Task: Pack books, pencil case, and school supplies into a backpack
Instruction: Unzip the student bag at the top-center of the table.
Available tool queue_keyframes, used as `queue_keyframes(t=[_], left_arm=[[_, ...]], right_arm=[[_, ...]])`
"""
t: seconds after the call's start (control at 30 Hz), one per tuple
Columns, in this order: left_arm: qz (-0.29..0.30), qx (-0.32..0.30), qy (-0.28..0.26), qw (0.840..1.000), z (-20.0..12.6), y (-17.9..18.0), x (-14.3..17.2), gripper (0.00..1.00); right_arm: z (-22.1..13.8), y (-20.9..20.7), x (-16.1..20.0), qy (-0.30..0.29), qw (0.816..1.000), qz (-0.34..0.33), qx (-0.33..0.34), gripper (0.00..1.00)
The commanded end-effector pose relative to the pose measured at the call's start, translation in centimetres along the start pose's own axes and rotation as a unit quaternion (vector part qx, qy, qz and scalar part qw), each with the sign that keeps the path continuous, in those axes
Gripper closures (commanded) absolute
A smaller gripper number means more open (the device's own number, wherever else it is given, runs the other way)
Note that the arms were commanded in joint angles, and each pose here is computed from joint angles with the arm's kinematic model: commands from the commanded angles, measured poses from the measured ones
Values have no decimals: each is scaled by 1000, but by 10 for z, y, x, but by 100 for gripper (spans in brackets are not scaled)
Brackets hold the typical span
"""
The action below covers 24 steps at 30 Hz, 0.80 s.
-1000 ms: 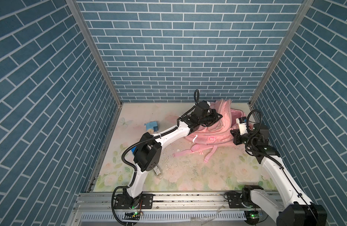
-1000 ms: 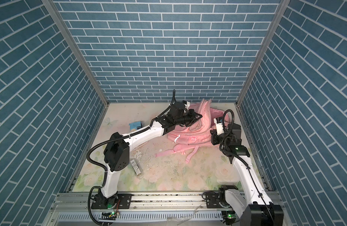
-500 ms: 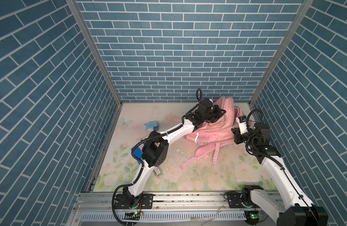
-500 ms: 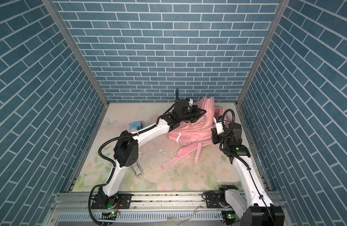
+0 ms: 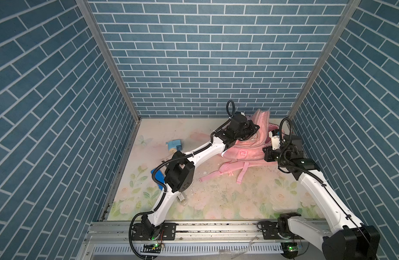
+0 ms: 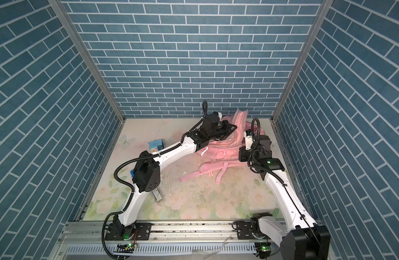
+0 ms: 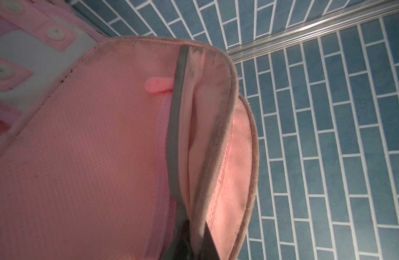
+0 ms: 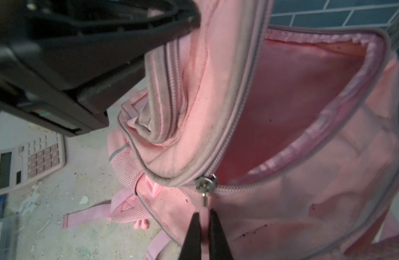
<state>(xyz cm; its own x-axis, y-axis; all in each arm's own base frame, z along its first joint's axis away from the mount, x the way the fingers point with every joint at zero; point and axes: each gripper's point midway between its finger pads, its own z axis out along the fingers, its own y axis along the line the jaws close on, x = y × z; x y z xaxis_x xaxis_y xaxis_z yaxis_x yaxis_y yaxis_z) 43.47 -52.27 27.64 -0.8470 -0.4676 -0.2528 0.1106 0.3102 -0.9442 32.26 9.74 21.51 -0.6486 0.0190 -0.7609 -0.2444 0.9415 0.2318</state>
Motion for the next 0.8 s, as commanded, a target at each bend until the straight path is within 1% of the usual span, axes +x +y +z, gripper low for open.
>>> queue_keyframes(t=[0.0,0.07,0.17,0.23,0.3,0.4,0.47,0.53,0.6,0.67,0.77], left_arm=[[32,120,-89,988,-25,-96,-43,100],[32,116,-95,988,-22,-95,-47,100],[30,121,-99,987,-18,-99,-54,100],[33,118,-98,988,-13,-101,-56,100],[34,123,-97,987,-11,-105,-57,100],[32,129,-93,987,-7,-108,-55,100],[30,129,-95,987,-6,-107,-54,100],[30,127,-97,987,-5,-105,-54,100],[32,124,-98,987,-7,-105,-55,100],[35,120,-96,987,-12,-106,-54,100],[39,109,-95,989,-24,-105,-50,100]], right_arm=[[-3,15,16,28,991,126,-30,100],[-4,23,13,2,989,138,-45,100],[-7,34,8,-52,994,87,-39,100],[-6,36,10,-75,994,67,-40,100],[2,37,16,-76,994,65,-46,100],[16,44,30,-61,994,65,-69,100],[23,56,38,-52,991,62,-103,100],[28,61,45,-44,989,65,-121,100],[32,56,49,-33,992,61,-108,100],[32,46,50,-26,995,53,-79,100],[28,32,42,-25,996,46,-76,100]])
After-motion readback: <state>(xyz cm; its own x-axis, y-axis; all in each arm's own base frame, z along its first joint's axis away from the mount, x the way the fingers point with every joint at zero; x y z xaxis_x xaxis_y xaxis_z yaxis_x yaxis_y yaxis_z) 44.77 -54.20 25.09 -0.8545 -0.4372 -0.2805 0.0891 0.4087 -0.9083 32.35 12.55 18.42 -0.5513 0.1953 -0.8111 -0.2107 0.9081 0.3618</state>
